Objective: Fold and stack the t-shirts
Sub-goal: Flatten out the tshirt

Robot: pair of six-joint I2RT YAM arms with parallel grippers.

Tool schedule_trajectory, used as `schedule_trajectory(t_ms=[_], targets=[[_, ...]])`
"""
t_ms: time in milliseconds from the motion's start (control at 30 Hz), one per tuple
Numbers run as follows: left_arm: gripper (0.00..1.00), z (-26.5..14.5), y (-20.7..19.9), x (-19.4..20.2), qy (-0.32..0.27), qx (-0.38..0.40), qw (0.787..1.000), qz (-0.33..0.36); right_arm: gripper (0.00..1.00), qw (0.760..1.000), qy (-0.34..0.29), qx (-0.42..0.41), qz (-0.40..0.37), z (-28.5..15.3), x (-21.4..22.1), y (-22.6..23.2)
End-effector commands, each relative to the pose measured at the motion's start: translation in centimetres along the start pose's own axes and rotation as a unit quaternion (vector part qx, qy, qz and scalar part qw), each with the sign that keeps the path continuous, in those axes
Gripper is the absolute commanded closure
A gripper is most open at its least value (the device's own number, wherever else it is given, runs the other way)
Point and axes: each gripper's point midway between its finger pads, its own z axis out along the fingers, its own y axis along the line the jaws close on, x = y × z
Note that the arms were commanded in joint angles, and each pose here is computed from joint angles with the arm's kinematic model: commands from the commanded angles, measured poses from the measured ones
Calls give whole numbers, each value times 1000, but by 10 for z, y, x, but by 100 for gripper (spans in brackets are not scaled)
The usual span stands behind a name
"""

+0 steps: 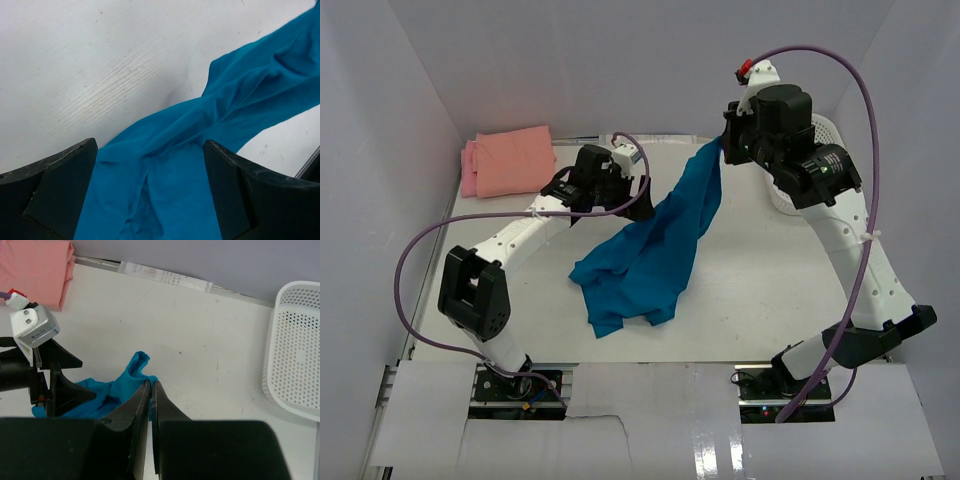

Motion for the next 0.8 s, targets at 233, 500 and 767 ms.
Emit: schedule_trajectory(t_ms=[233,500,767], targets=[[2,-16,-50,22,-20,-77,982,172,92,1000,-8,-21,9,3,-9,-21],[8,-32,-52,54,-9,-184,972,144,92,999,16,-28,16,23,3,-26],[19,-32,-7,76,15,-316,942,116,92,999,22,-32,18,28,10,-25]])
